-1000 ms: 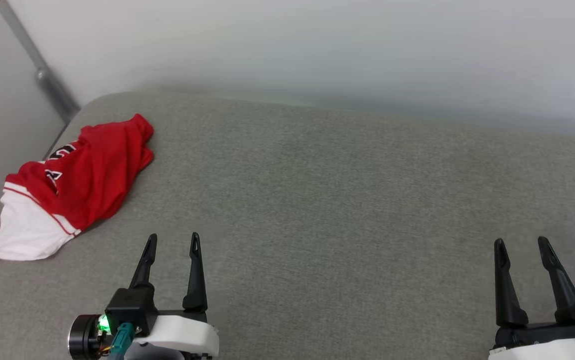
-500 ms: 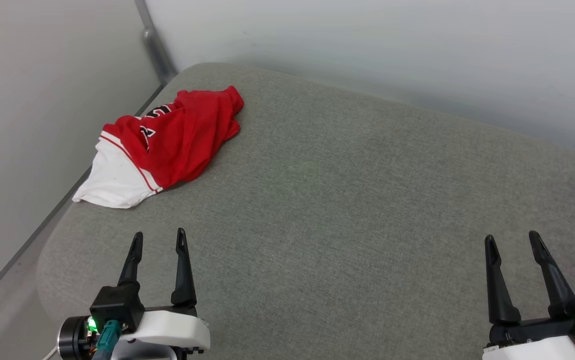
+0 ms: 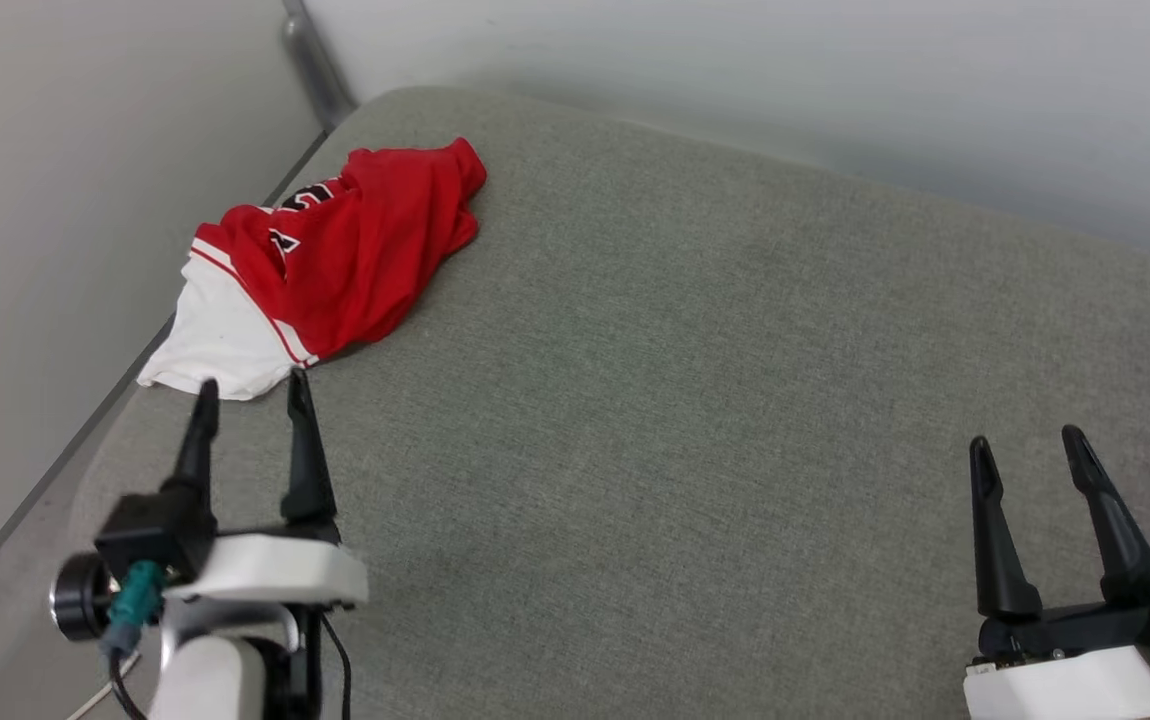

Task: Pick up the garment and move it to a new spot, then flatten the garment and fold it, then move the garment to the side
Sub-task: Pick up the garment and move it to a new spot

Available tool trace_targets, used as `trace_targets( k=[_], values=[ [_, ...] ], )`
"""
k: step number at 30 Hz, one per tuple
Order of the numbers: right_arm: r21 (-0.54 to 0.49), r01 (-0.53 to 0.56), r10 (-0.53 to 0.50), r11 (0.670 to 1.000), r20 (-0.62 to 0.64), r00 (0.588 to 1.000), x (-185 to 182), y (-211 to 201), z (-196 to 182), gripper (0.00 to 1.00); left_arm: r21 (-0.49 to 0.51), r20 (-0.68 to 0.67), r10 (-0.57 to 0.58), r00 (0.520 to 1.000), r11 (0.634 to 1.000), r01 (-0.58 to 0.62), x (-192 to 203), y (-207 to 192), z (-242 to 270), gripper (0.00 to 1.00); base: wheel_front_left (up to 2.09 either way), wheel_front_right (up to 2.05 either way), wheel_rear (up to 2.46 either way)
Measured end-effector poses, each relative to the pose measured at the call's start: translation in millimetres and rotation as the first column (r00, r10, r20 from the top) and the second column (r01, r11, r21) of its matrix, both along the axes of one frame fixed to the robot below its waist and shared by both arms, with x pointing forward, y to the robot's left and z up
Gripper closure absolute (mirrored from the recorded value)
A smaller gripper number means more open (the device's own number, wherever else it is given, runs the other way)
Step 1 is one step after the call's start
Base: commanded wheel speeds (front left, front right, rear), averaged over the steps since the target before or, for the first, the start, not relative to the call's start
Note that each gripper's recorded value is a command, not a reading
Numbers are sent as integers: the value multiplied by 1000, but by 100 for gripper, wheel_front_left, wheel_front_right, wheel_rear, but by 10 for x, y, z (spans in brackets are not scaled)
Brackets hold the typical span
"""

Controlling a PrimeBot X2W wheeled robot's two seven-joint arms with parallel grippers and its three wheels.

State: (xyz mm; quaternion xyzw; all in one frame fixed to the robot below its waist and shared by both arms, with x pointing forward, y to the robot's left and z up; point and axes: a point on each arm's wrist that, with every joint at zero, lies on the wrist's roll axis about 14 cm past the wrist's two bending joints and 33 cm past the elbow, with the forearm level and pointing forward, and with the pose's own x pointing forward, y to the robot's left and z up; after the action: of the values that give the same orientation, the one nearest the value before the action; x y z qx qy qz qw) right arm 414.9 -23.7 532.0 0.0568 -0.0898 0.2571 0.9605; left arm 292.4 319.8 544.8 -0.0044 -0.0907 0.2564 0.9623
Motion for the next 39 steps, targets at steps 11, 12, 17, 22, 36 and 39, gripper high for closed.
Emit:
trace_targets(
  k=[11, 12, 17, 22, 36, 39],
  values=[
    [-35, 47, -46, 998, 13, 999, 385, -70, -208, 0, 194, 177, 28, 984, 979, -63, 819, 781, 955, 0, 0, 0, 0],
    [-37, 56, -55, 998, 11, 998, 433, -90, -243, 0, 206, 193, 24, 981, 976, -65, 906, 810, 1024, 0, 0, 0, 0],
    [-55, 84, -85, 995, -16, 996, 576, -180, -465, 0, 279, 145, 1, 989, 959, -42, 1316, 974, 1040, 0, 0, 0, 0],
    [-77, 114, -118, 990, -42, 992, 663, -308, -656, 0, 268, 16, -9, 1000, 963, 4, 1699, 1219, 759, 0, 0, 0, 0],
    [-127, 149, -157, 981, -51, 986, 804, -523, -922, 0, 21, -502, -101, 859, 991, 129, 2378, 1461, -52, 0, 0, 0, 0],
    [-133, 152, -161, 979, -63, 985, 813, -550, -994, 0, -71, -630, -134, 765, 991, 115, 2350, 1443, -425, 0, 0, 0, 0]
  ],
)
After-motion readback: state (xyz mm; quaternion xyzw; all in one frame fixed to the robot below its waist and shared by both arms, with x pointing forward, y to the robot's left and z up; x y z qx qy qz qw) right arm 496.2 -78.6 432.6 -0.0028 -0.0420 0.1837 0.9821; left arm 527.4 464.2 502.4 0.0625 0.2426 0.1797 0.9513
